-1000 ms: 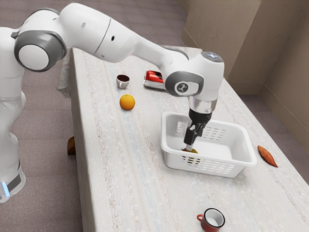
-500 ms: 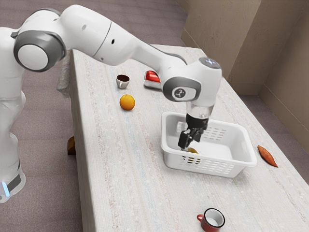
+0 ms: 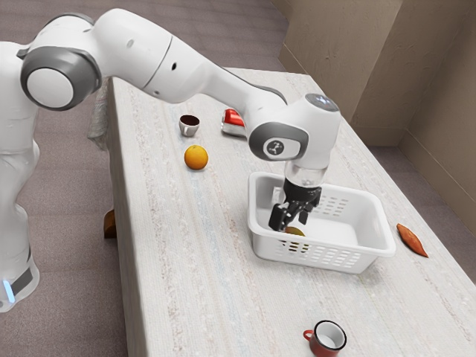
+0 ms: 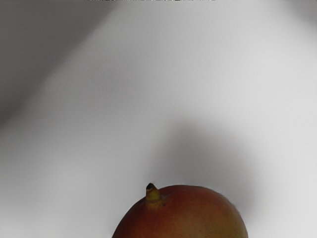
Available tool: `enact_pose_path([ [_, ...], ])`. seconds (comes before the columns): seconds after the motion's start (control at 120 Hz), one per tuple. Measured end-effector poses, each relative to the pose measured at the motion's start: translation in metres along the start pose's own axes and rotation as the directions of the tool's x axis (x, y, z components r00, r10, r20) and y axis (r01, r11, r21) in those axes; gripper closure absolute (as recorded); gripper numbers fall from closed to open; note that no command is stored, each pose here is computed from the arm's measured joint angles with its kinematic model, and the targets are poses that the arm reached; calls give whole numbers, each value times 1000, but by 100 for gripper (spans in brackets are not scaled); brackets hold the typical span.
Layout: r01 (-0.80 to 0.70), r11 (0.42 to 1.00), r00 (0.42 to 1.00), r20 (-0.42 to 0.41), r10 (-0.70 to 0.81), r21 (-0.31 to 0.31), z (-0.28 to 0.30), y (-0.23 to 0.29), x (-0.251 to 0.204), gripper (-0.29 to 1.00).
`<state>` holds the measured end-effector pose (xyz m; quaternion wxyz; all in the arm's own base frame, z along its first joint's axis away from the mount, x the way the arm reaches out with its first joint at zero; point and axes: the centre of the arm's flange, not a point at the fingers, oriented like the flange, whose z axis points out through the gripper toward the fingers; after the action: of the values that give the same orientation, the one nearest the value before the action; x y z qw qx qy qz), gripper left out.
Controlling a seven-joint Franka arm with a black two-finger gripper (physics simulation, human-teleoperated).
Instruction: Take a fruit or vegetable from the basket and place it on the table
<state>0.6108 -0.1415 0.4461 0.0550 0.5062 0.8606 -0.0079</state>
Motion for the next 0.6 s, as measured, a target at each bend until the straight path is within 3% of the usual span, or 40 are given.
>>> enact_pose_path([
  [0.6,-71,998,997,-7,71,0,5,4,-1,0],
])
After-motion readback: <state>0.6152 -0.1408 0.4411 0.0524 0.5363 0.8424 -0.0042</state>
